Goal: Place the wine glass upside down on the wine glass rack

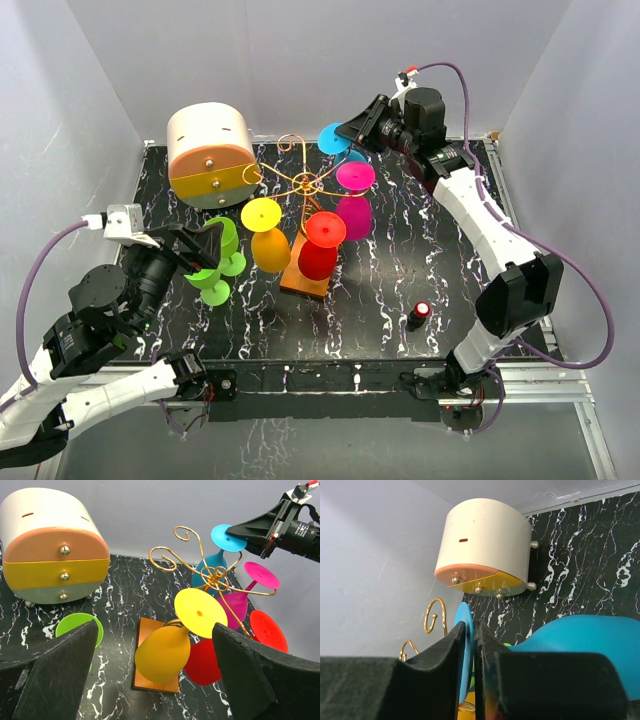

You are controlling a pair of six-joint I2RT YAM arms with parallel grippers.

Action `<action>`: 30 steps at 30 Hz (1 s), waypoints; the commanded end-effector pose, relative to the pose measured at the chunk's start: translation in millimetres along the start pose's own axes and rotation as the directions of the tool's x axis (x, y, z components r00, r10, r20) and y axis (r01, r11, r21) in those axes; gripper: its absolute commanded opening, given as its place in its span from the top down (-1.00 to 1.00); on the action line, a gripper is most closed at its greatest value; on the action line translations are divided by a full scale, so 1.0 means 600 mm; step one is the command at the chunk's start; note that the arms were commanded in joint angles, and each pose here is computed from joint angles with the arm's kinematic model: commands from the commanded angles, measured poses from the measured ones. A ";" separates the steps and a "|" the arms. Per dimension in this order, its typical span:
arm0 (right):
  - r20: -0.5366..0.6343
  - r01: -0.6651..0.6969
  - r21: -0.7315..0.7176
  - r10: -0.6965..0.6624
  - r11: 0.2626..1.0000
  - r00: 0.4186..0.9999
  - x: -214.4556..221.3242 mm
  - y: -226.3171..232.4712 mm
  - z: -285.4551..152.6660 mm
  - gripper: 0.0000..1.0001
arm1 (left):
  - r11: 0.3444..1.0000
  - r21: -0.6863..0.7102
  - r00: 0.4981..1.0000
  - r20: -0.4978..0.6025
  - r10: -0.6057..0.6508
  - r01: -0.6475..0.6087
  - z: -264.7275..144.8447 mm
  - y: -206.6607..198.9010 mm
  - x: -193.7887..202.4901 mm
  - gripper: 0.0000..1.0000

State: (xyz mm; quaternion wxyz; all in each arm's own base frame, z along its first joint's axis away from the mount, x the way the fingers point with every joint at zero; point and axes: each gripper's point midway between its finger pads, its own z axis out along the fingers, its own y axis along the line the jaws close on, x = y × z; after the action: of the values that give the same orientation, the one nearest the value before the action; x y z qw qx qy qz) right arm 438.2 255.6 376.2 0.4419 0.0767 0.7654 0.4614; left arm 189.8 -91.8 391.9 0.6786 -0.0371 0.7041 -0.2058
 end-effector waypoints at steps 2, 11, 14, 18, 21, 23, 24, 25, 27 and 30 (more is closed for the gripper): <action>0.049 0.066 -0.078 -0.062 0.995 0.997 -0.035 0.040 -0.002 0.72 | 1.000 -0.017 1.000 0.001 0.002 -0.002 -0.002 0.007 0.000 -0.93; 0.040 0.089 -0.082 -0.086 0.993 0.995 -0.033 0.039 0.001 0.32 | 0.999 -0.036 1.000 -0.015 0.014 -0.015 -0.001 0.014 0.012 -0.93; 0.074 0.091 -0.052 -0.087 0.995 0.993 -0.042 0.036 -0.007 -0.03 | 0.999 -0.035 0.999 -0.036 0.034 -0.035 0.002 0.012 0.024 -0.97; 0.116 0.104 -0.056 -0.097 0.993 0.989 -0.056 0.047 -0.022 -0.25 | 0.996 -0.040 0.994 -0.075 0.080 -0.083 0.013 0.009 0.049 -0.97; 0.130 0.116 -0.060 -0.108 0.991 0.986 -0.063 0.053 -0.030 -0.34 | 0.991 -0.074 0.990 -0.097 0.105 -0.112 0.024 0.014 0.070 -0.97; 0.140 0.120 -0.054 -0.111 0.991 0.984 -0.065 0.052 -0.036 -0.37 | 0.986 -0.112 0.987 -0.112 0.113 -0.125 0.030 0.023 0.088 -0.97; 0.147 0.119 -0.048 -0.111 0.992 0.983 -0.067 0.049 -0.040 -0.39 | 0.983 -0.130 0.985 -0.124 0.116 -0.132 0.032 0.027 0.098 -0.97; 0.160 0.118 -0.042 -0.110 0.992 0.981 -0.071 0.049 -0.047 -0.40 | 0.979 -0.152 0.984 -0.135 0.116 -0.137 0.033 0.033 0.106 -0.97; 0.191 0.097 -0.011 -0.093 0.995 0.977 -0.081 0.041 -0.063 -0.41 | 0.972 -0.189 0.982 -0.150 0.114 -0.142 0.034 0.042 0.116 -0.97; 0.244 0.067 0.024 -0.071 0.997 0.967 -0.099 0.030 -0.095 -0.42 | 0.972 -0.186 0.980 -0.163 0.115 -0.145 0.034 0.042 0.122 -0.90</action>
State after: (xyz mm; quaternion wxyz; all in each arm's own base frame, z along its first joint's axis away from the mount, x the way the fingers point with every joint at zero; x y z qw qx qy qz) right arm 438.9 232.1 389.5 0.4844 0.0818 0.7556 0.4334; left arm 209.4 -107.2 316.6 0.6281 -0.0178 0.7707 -0.1059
